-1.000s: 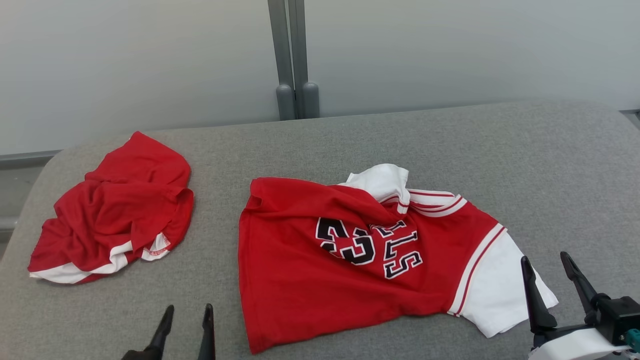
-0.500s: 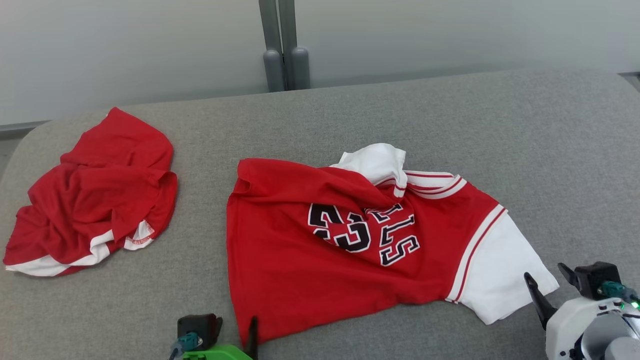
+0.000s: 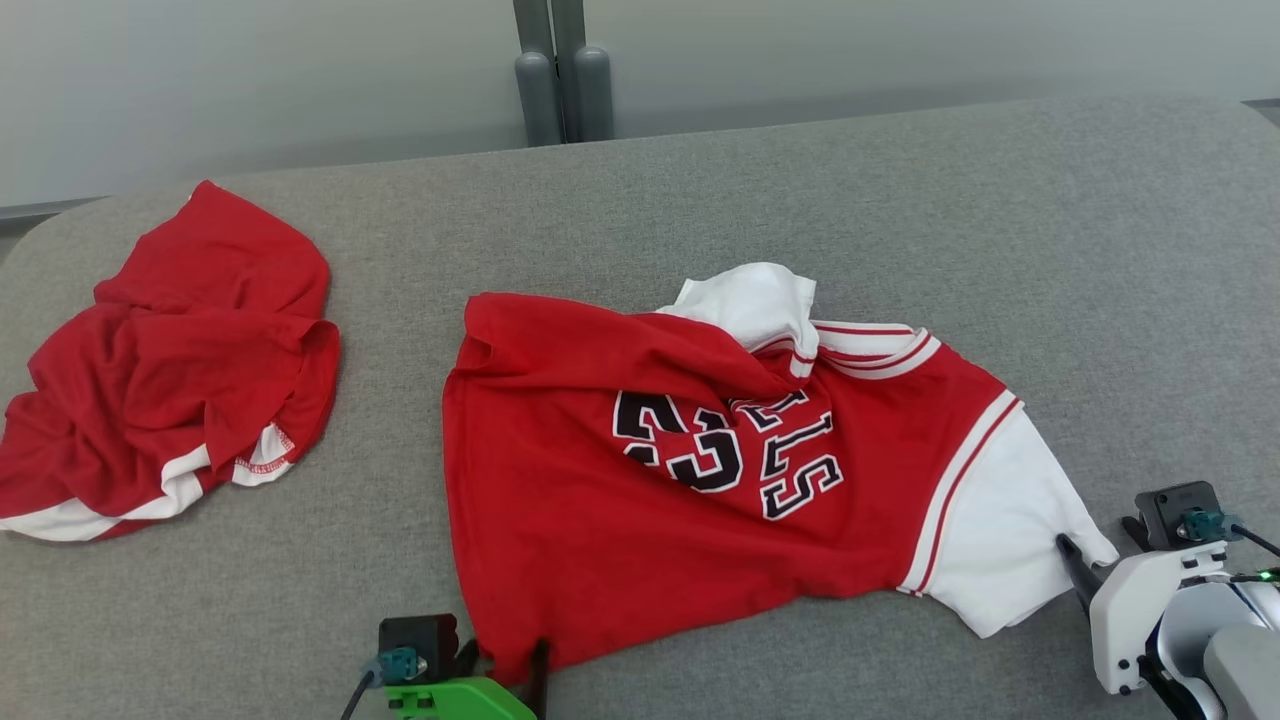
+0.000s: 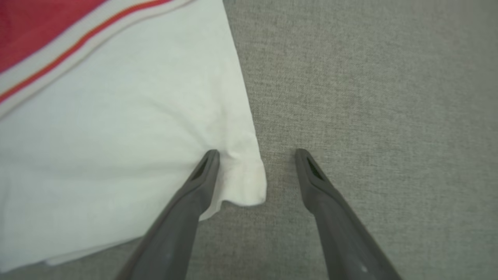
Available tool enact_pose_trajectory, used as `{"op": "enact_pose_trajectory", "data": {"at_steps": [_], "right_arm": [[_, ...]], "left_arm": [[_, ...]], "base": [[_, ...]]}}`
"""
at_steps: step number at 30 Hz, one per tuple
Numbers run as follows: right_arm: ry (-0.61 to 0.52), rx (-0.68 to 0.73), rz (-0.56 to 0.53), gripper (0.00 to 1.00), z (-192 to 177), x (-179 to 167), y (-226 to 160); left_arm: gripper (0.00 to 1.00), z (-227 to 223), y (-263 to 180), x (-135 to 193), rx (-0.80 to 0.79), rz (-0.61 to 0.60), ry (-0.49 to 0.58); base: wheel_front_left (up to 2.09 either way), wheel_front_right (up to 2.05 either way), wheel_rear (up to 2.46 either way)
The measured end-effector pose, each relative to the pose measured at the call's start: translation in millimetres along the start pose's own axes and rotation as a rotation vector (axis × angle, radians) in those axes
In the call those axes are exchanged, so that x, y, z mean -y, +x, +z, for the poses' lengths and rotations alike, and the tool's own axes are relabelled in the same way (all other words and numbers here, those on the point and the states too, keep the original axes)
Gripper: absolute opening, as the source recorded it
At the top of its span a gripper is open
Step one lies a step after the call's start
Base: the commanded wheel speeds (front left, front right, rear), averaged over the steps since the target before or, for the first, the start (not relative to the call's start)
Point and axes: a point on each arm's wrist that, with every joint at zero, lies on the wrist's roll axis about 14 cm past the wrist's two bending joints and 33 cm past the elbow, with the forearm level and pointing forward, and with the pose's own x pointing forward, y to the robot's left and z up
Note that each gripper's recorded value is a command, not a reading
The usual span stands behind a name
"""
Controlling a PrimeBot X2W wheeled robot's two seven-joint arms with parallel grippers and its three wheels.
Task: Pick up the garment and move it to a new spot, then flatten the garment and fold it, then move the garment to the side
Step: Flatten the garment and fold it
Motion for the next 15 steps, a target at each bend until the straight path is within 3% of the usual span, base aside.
{"op": "enact_pose_trajectory", "data": {"at_steps": [1,2,3,4,5,10,15], "right_arm": [[0.007,-0.011,0.009,1.00,-1.8,-3.2,0.9],[0.006,-0.025,0.017,1.00,-4.3,-5.0,1.0],[0.014,-0.036,0.027,1.00,-5.0,-7.3,1.5],[0.028,-0.038,0.037,0.69,-4.7,-10.0,1.7],[0.038,-0.034,0.044,0.01,-3.8,-11.3,1.4],[0.167,0.000,0.130,0.00,4.9,-33.4,-8.8],[0.429,0.227,0.201,0.00,59.3,-29.7,-41.1]], "left_arm": [[0.71,-2.6,-0.5,3.2,-0.014,-0.013,-0.003],[0.39,-4.7,-1.2,6.2,-0.024,-0.025,-0.013],[0.20,-6.7,-2.2,9.2,-0.032,-0.036,-0.024],[0.00,-8.6,-2.9,11.8,-0.040,-0.045,-0.037],[0.00,-9.3,-3.2,12.5,-0.043,-0.048,-0.038],[0.00,-7.3,-9.0,23.4,-0.033,-0.098,-0.092],[0.00,42.9,-27.4,44.1,0.126,-0.206,-0.175]], "base": [[0.00,0.00,0.00],[0.00,0.00,0.00],[0.00,0.00,0.00],[0.00,0.00,0.00],[0.00,0.00,0.00],[0.00,0.00,0.00],[0.00,0.00,0.00]]}}
